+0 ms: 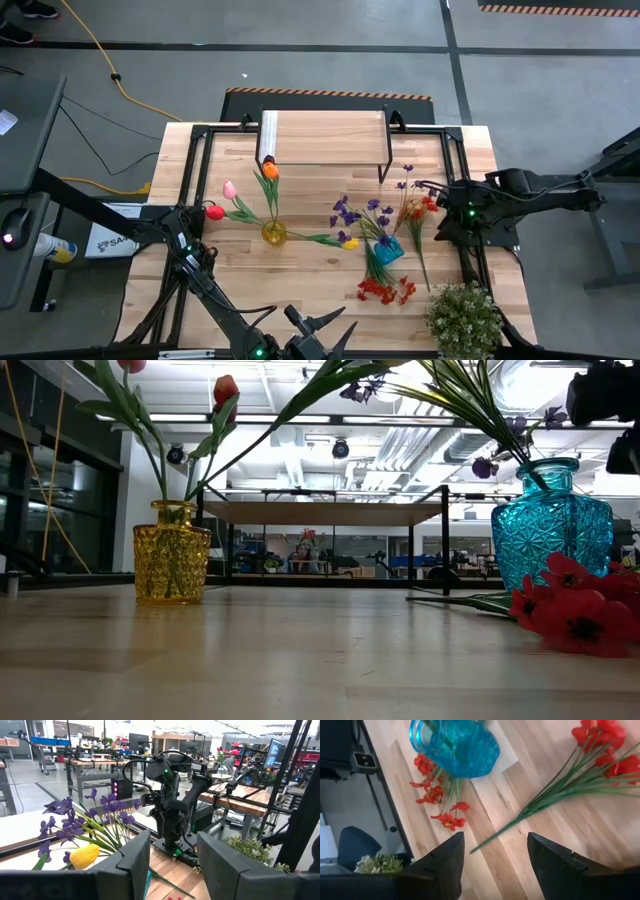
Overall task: Pick and place flowers into a vace then onto a shelf
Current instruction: Put the right red flowers into the blue vase
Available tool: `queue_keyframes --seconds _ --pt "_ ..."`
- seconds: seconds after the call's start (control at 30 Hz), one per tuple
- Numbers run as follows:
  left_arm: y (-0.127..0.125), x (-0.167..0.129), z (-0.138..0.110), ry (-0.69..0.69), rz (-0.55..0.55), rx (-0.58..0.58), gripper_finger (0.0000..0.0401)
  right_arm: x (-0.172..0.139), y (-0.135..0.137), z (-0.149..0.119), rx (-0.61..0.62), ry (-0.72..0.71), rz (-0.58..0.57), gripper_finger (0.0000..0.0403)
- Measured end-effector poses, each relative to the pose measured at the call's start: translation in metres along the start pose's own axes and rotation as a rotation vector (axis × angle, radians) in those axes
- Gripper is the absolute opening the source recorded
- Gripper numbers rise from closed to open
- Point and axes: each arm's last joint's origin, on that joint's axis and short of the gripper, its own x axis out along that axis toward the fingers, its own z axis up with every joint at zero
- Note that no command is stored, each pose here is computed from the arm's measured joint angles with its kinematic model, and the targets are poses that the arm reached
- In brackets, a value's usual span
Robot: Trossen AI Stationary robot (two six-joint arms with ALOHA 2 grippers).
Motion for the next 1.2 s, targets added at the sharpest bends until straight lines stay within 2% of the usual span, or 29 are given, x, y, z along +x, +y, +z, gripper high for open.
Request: queue_keyframes --seconds 0.2,0.6,0.8,1.2 --pt "0.0 0.0 0.0 0.0 0.002 0.002 0.0195 0.0 -0.001 0.001 0.031 -0.023 -0.027 0.0207" --pt "0.0 0.0 0.0 0.001 0.003 0.002 0.0195 0.0 0.0 -0.003 0.053 0.053 0.021 0.0211" --pt "0.0 0.0 0.0 0.001 0.006 0.002 0.0195 0.003 -0.004 -0.004 0.07 0.056 -0.023 0.0211" --pt "0.0 0.0 0.0 0.001 0.006 0.008 0.0195 0.029 -0.011 0.002 0.228 -0.006 -0.05 0.0204"
